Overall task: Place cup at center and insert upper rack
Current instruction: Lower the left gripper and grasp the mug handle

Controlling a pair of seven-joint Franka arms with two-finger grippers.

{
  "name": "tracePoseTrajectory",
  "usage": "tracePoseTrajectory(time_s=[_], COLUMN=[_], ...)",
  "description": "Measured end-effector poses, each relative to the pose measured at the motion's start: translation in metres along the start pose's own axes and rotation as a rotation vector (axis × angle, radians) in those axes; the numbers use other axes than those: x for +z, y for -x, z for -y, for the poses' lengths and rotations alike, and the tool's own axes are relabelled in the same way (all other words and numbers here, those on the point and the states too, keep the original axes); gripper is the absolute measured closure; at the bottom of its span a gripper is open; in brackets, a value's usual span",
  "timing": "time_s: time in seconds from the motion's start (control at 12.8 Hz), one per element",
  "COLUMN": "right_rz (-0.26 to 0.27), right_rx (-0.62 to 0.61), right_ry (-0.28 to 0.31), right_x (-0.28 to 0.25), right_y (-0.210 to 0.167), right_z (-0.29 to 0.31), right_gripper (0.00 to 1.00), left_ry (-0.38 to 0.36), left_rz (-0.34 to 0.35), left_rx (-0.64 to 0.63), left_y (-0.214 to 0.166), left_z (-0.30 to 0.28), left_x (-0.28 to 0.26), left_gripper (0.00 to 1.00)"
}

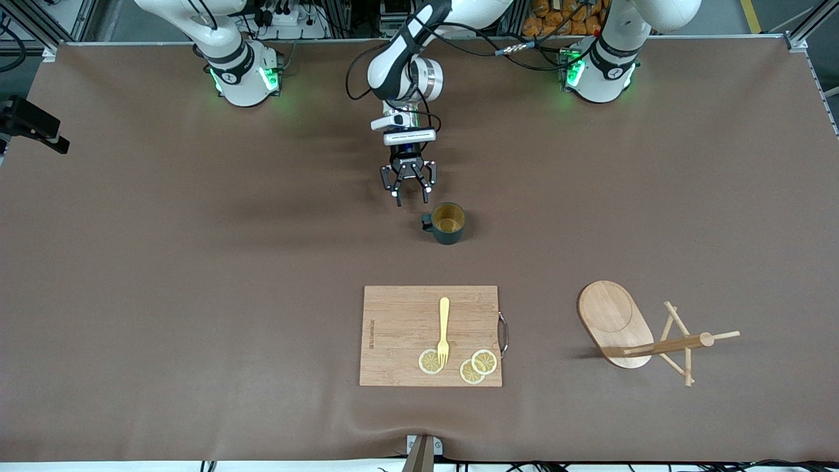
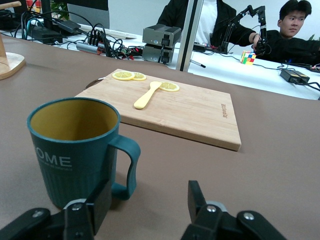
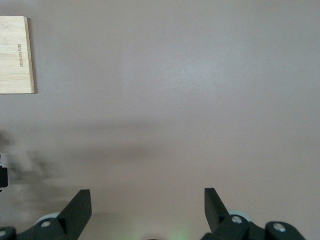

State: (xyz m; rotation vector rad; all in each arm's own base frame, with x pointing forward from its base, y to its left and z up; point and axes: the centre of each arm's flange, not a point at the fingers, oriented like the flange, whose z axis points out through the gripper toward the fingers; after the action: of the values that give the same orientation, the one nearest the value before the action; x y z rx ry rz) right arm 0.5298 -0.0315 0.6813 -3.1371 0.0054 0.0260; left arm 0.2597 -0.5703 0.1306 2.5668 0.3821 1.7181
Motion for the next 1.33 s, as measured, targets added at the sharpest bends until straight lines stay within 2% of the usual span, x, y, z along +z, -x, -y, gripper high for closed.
tracePoseTrajectory(time_s=[1.09, 1.25, 1.33], right_rz=[0.029, 0.029, 0.029], right_rx=[-0.040, -0.040, -0.040], right_ry=[0.010, 0.011, 0.011], right_x=[0.015, 0.015, 0.015], right_y=[-0.009, -0.009, -0.009], right_z=[0.021, 0.021, 0.021], right_gripper=[0.00, 0.00, 0.00], left_ry=[0.039, 0.042, 0.044], left_rz=[-0.055, -0.056, -0.057], left_rx=[0.065, 0.054, 0.050], left_y=[0.010, 0.012, 0.012], left_z=[0.018, 0.012, 0.009], left_x=[0.046, 0.047, 0.048], left_gripper=[0.36, 0.45, 0.46])
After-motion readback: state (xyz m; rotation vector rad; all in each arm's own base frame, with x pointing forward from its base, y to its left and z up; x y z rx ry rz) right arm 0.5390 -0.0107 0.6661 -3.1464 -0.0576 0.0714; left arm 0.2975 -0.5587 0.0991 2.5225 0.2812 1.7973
